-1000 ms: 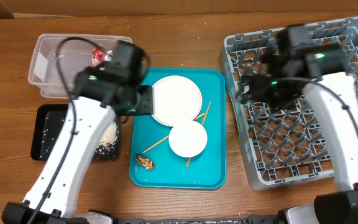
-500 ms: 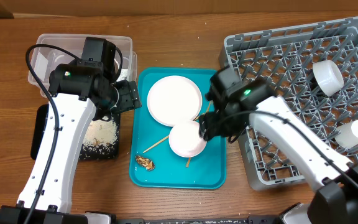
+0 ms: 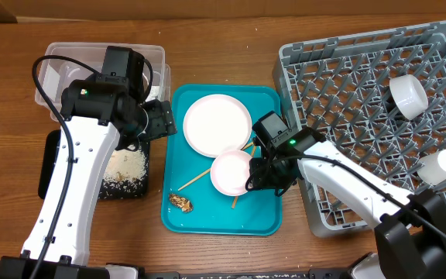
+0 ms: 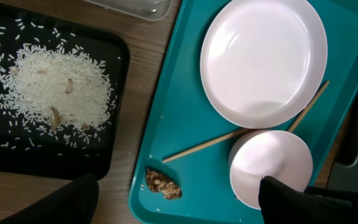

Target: Sort waste into correct bins and load items into the dishwasher

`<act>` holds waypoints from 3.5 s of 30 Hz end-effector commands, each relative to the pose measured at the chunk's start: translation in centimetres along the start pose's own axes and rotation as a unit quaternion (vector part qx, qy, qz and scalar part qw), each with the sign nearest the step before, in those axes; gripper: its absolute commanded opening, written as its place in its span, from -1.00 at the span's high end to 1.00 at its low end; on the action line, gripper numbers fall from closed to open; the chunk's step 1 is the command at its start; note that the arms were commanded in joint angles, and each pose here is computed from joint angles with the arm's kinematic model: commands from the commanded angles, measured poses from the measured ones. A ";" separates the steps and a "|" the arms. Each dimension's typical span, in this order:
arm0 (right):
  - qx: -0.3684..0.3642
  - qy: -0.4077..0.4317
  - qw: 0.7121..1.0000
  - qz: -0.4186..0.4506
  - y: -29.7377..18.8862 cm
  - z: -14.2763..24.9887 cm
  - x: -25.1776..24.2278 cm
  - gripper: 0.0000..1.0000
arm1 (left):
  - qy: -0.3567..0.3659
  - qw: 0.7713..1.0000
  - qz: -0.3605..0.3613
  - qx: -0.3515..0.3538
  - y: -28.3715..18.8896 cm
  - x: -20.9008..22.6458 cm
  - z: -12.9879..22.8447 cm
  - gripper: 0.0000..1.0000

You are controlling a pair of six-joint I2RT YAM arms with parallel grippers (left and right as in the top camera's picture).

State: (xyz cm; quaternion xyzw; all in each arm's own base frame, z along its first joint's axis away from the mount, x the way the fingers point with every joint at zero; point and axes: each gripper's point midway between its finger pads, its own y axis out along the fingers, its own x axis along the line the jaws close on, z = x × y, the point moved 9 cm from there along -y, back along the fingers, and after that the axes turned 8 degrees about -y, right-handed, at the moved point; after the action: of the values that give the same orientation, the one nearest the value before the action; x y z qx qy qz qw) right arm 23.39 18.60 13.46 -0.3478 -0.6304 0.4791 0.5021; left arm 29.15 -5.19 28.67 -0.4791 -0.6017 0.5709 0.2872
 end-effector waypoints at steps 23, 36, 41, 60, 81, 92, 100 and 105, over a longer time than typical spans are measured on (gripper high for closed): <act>-0.113 0.062 0.986 0.105 -9.3 -3.3 -1.1 0.92 | 0.000 1.000 -0.001 -0.002 -0.3 0.0 0.0 -0.72; -0.415 0.186 0.757 0.470 -24.1 -6.3 -8.2 0.92 | 0.000 1.000 0.002 -0.006 -0.2 -0.1 -0.1 -0.75; -0.454 0.279 0.643 0.550 -26.3 -7.3 -12.3 0.92 | 0.000 1.000 0.002 -0.007 -0.2 -0.1 -0.1 -0.75; -0.282 0.284 0.711 0.579 -14.6 -12.0 -22.4 0.92 | -0.001 1.000 0.000 -0.003 -0.2 0.0 0.0 -0.77; -0.236 0.292 0.771 0.514 -10.3 -11.6 -20.1 0.92 | -0.001 1.000 0.000 -0.003 -0.2 0.0 0.0 -0.77; -0.182 0.260 0.812 0.489 -9.0 -10.7 -17.8 0.35 | -0.001 1.000 0.000 -0.003 -0.2 0.0 0.0 -0.80; -0.176 0.241 0.867 0.398 -12.7 -10.2 -14.7 0.17 | -0.001 1.000 0.000 -0.003 -0.2 0.0 0.0 -0.88; -0.175 0.159 0.941 0.241 -13.8 -11.3 -10.4 0.05 | -0.001 1.000 0.000 -0.004 -0.2 0.0 0.0 -0.95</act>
State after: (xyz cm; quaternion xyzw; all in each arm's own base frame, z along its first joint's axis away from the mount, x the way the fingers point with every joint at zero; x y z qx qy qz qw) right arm 37.79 4.37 20.26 -0.7261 -0.3850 0.4443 0.3567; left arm 29.10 -5.18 28.65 -0.4780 -0.6015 0.5714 0.2886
